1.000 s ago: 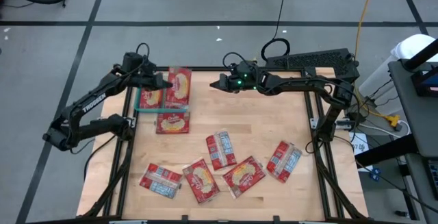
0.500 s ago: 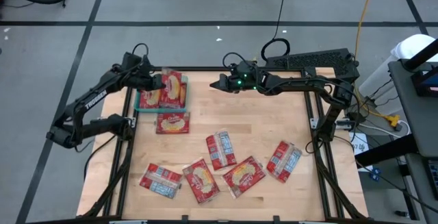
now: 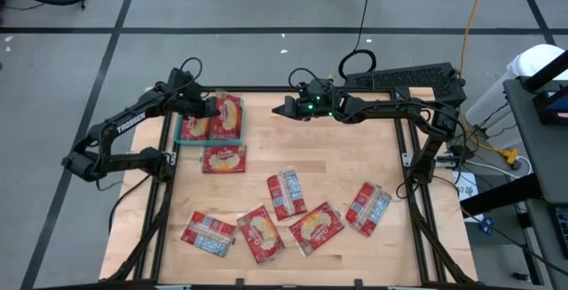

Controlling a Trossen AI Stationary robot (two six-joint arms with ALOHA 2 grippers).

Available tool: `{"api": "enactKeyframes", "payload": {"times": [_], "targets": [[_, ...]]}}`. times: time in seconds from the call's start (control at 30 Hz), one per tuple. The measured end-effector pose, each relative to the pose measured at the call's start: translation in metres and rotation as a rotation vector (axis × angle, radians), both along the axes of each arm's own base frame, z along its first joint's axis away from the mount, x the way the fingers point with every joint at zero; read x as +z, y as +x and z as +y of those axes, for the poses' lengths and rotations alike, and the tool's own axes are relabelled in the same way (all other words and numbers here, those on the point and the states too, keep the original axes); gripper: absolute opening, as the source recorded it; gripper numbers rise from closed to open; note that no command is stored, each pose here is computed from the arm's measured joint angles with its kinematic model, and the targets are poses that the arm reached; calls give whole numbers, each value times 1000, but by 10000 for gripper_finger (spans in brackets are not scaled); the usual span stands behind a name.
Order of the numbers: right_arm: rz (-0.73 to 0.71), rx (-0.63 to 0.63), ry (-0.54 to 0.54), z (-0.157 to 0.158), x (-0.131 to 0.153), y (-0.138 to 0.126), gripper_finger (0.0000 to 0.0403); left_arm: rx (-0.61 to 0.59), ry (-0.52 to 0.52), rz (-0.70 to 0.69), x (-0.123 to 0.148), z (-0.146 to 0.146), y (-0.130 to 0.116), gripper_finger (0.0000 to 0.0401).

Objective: Sort popcorn bags into baskets
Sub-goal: Put the red popcorn bag into the blue bin

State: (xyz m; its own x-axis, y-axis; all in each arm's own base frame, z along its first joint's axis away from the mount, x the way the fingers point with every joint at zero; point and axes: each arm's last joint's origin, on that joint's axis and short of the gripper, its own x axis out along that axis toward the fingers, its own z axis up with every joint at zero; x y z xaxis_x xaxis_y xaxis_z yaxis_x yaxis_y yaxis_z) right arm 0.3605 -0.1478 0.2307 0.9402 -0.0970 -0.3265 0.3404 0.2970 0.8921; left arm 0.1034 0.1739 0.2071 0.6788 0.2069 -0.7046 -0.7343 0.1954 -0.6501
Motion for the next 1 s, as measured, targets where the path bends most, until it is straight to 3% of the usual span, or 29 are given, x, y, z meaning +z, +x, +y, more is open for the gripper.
{"api": "enactKeyframes", "payload": {"times": [0.5,1.0], "targets": [[2,8,-16,0,0,0,157,-27,-78,63,-15,-2,17,38],[-2,35,-13,1,0,0,157,11,-39,174,-18,-3,15,160]]}}
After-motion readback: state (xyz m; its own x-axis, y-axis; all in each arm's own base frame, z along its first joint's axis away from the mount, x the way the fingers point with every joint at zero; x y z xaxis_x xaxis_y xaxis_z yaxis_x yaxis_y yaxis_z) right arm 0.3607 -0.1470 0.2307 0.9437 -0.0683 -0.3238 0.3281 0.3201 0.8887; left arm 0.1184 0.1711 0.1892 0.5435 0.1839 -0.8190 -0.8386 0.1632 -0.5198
